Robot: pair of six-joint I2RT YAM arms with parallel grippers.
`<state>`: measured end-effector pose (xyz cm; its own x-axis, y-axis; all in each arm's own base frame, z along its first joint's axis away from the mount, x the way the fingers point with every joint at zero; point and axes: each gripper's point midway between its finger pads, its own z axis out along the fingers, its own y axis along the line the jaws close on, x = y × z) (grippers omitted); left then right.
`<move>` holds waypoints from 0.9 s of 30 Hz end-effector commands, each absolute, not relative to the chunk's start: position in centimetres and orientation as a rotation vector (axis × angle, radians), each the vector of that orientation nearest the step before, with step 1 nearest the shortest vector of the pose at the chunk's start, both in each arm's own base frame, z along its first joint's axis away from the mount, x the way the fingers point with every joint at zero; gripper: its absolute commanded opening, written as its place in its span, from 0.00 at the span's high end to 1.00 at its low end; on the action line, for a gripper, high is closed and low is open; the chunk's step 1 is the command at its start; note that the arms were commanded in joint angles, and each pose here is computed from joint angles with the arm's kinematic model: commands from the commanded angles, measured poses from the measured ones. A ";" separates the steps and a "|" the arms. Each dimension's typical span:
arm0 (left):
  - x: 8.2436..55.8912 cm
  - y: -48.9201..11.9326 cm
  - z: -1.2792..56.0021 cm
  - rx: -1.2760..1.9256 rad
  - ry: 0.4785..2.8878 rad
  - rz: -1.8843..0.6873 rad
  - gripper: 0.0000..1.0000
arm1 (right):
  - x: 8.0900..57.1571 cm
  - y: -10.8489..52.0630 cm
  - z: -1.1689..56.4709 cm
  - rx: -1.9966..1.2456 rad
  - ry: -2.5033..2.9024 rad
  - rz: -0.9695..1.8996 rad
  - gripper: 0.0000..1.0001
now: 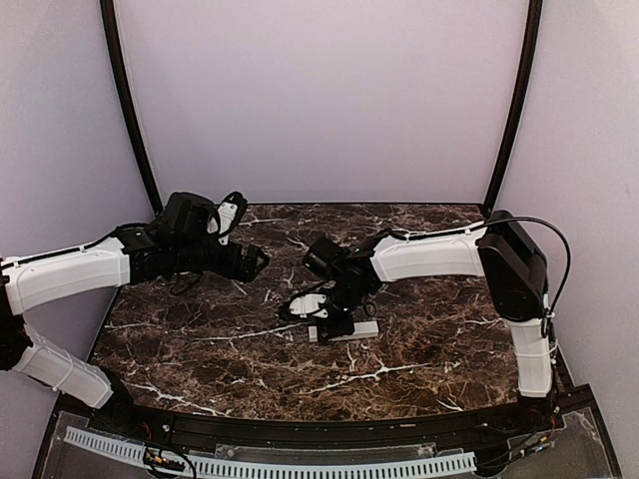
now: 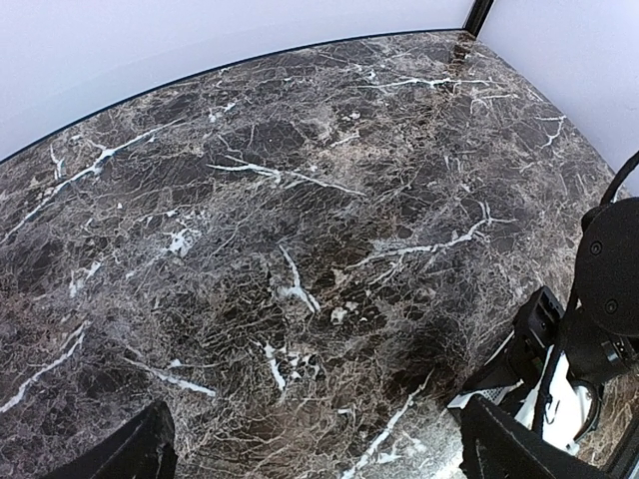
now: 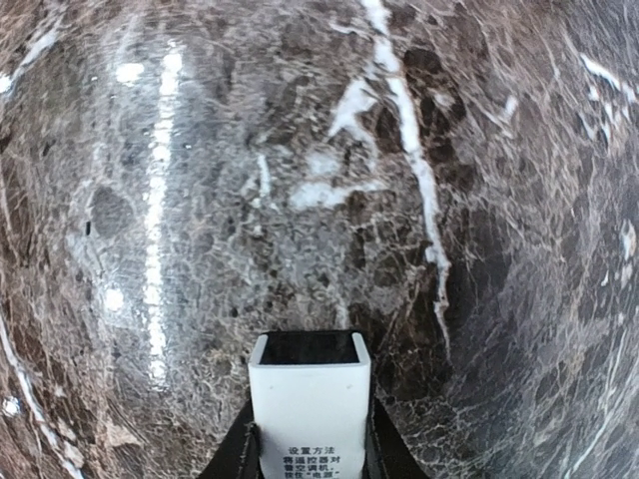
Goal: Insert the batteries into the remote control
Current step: Pick up the remote control from the center of the board, then pass from the right arm to the left
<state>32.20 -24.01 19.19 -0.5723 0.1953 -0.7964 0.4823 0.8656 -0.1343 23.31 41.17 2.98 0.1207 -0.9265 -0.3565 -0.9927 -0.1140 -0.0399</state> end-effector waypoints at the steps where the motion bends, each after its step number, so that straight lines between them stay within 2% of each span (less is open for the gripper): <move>1: 32.0 -23.8 19.2 0.480 2.178 -0.446 0.01 | 23.0 42.0 4.1 -2.128 1.863 0.368 0.81; 7: 31.8 -23.8 20.3 0.462 2.123 -0.479 0.01 | 23.1 42.3 6.1 -2.063 1.878 0.389 0.84; 10: 31.7 -23.5 21.5 0.448 2.072 -0.485 0.01 | 23.7 42.8 8.9 -1.965 1.883 0.433 0.85; 14: 31.1 -23.5 23.7 0.453 1.960 -0.536 0.04 | 24.9 43.5 15.9 -1.740 1.853 0.606 0.86; 19: 27.9 -25.9 26.4 0.603 1.778 -0.746 0.08 | 26.0 43.8 26.1 -1.453 1.717 0.838 0.86; 22: 25.6 -28.0 29.2 0.694 1.627 -0.861 0.08 | 24.5 43.9 31.9 -1.365 1.570 1.038 0.86; 27: 20.6 -32.8 31.5 0.910 1.482 -1.072 0.07 | 22.1 43.2 38.2 -1.253 1.355 1.274 0.84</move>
